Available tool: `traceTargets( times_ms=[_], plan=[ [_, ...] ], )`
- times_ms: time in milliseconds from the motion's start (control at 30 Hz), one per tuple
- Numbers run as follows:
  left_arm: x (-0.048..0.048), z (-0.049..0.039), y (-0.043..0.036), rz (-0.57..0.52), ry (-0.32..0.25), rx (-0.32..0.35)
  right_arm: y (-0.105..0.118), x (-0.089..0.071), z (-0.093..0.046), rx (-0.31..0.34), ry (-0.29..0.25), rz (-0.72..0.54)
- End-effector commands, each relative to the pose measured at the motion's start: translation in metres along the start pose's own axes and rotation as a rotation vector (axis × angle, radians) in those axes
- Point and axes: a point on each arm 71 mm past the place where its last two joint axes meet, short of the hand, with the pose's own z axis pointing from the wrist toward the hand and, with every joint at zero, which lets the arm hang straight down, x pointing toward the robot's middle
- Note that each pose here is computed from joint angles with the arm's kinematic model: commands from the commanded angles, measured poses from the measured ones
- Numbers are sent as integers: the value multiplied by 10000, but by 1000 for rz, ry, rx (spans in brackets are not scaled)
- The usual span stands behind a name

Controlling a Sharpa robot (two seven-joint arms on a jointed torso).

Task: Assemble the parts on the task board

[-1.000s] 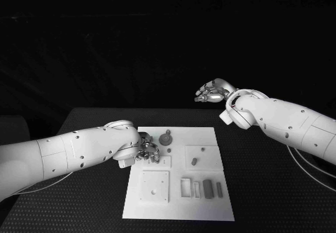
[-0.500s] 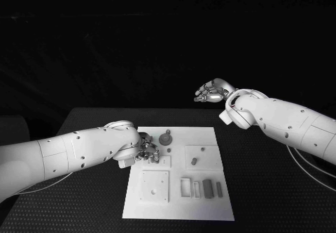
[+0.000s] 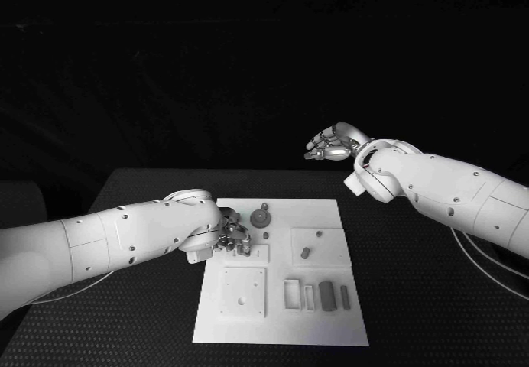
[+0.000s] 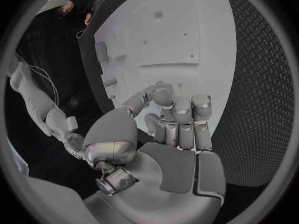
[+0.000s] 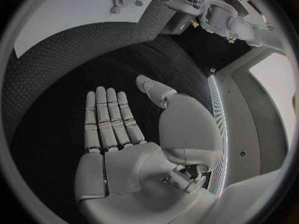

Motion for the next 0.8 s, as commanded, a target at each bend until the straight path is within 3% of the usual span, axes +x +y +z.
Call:
traceTargets(
  times_ms=[33, 800],
  plan=[
    [13, 10, -4, 18, 7, 4, 16, 16, 1, -12, 14, -2],
    [33, 15, -35, 18, -4, 18, 15, 26, 6, -11, 18, -2]
  ],
)
